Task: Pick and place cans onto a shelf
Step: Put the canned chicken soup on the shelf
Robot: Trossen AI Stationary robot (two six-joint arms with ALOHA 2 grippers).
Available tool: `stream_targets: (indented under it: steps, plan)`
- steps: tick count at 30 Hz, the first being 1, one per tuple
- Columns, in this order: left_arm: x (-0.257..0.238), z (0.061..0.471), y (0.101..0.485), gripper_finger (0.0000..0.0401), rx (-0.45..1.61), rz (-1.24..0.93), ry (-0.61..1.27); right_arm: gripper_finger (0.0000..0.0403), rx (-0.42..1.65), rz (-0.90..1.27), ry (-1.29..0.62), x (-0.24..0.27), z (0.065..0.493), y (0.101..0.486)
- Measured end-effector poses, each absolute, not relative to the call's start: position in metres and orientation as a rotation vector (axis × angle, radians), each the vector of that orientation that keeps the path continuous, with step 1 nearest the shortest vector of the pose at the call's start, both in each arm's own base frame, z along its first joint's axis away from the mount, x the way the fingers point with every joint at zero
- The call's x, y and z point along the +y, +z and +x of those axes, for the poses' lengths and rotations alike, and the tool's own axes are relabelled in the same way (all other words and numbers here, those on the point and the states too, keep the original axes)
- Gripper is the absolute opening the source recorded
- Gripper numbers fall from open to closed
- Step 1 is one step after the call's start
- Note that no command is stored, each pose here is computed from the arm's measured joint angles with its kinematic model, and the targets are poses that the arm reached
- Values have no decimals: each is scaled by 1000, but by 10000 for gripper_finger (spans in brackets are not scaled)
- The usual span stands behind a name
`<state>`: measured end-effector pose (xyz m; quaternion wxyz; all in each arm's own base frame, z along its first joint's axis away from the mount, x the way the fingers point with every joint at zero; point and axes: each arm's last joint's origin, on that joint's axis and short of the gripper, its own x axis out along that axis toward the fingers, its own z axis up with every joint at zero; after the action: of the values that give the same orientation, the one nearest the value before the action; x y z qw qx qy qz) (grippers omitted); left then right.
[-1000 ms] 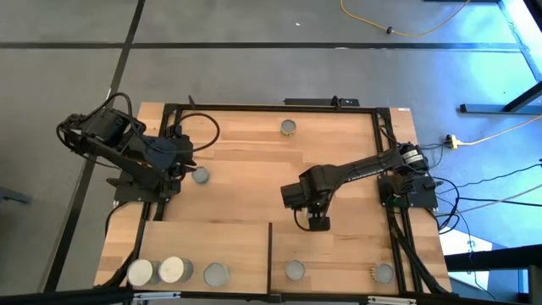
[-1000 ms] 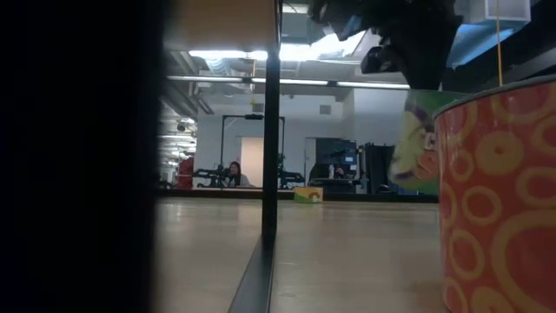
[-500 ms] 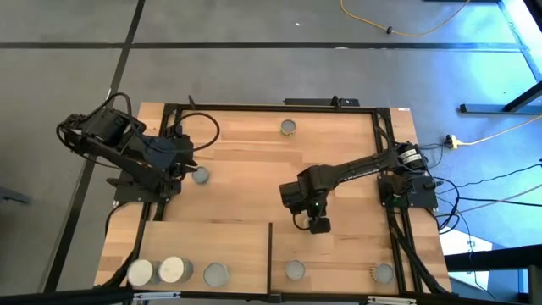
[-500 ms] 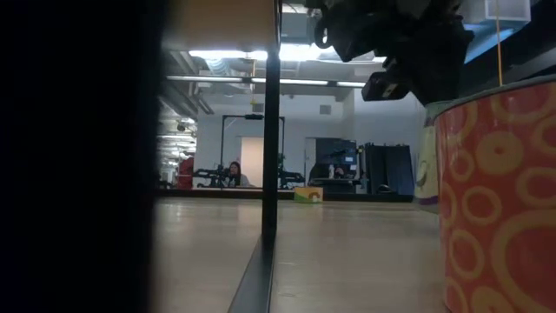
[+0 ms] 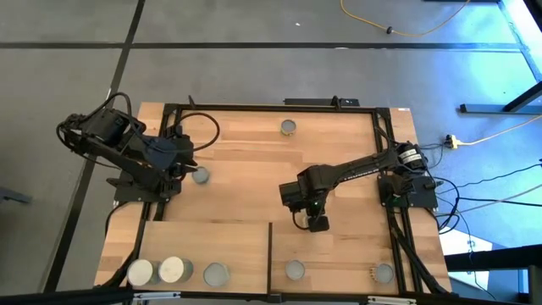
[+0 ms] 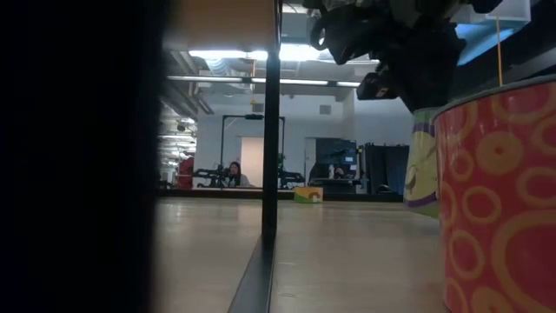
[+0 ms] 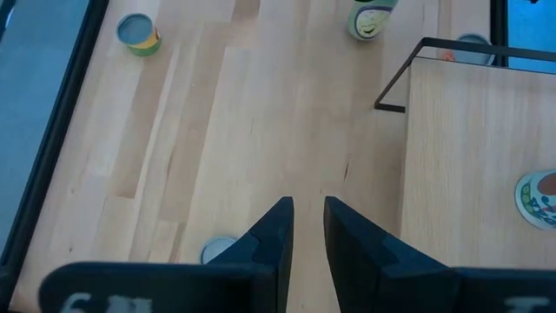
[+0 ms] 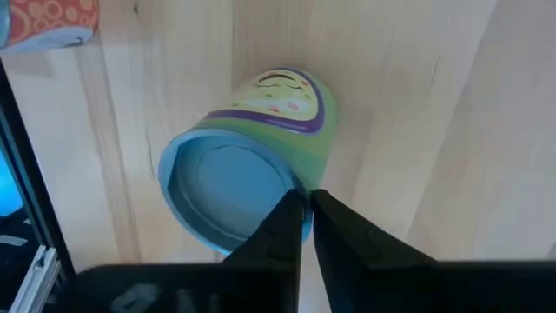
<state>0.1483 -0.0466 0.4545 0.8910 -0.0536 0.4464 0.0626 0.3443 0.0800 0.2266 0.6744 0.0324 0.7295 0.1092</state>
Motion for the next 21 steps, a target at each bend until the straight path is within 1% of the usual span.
stream_targets:
  steps: [9,16,18,21]
  plan:
    - [-47,148,454,60,927,-111,130,36,1615,56,270,81,346,227]
    - [-47,148,454,60,927,-110,130,12,1610,56,271,81,347,227]
    - [-47,148,454,60,928,-111,130,15,1604,56,272,81,347,227]
    - [-47,148,454,60,927,-110,130,32,1592,57,273,81,349,227]
